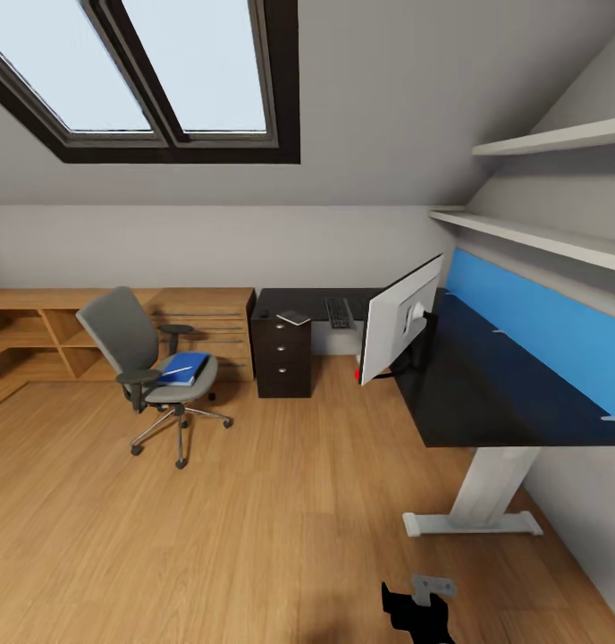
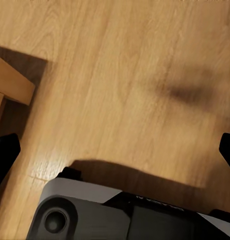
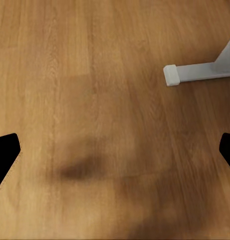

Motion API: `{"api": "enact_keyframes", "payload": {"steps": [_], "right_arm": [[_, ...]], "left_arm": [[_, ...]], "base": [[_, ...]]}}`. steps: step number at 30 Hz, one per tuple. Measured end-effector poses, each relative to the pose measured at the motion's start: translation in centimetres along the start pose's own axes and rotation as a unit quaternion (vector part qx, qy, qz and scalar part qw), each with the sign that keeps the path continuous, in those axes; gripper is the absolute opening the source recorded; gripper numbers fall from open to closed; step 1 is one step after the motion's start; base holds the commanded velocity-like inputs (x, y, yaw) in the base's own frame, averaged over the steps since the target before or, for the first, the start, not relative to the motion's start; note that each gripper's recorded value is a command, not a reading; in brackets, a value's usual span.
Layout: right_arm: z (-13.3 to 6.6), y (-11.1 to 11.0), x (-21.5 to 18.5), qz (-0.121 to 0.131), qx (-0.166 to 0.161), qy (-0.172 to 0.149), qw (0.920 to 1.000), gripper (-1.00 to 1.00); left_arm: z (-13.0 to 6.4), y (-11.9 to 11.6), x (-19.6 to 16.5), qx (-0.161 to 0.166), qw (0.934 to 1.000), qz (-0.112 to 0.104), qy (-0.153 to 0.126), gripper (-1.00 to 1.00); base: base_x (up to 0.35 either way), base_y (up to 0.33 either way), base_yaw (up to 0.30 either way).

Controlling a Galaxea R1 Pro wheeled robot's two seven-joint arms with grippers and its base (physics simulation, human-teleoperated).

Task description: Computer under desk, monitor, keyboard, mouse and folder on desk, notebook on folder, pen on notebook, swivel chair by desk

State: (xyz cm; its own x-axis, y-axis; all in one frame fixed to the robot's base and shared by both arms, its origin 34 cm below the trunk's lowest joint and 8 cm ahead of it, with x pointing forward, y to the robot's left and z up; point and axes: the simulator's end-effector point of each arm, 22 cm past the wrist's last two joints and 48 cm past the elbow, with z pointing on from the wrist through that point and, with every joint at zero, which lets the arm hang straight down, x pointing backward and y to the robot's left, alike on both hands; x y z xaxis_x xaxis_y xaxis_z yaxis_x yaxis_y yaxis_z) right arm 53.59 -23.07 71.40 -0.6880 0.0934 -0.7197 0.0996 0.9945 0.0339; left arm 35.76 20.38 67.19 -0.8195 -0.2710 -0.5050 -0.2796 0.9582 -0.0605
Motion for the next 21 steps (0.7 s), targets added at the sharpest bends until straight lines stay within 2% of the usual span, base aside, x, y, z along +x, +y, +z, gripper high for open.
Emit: {"api": "enact_keyframes", "payload": {"steps": [7,8,21], "right_arm": [[-0.6,0.3,-0.5,0.002,-0.002,-0.010,1.0000,1.00],[-0.7,1.6,-1.0,0.005,-0.010,-0.022,0.9997,1.00],[-1.2,1.5,-2.0,0.006,-0.008,-0.046,0.9989,1.00]], "left_arm": [[-0.6,0.0,0.0,0.000,1.0000,0.000,0.000,1.00],[-0.6,0.0,0.0,0.000,1.0000,0.000,0.000,1.00],[-0.7,-0.2,-0.7,0.003,1.0000,0.000,-0.009,1.00]], "base": [[0.000,0.000,0.000],[0.000,0.000,0.000],[-0.003,-0.017,0.000]]}}
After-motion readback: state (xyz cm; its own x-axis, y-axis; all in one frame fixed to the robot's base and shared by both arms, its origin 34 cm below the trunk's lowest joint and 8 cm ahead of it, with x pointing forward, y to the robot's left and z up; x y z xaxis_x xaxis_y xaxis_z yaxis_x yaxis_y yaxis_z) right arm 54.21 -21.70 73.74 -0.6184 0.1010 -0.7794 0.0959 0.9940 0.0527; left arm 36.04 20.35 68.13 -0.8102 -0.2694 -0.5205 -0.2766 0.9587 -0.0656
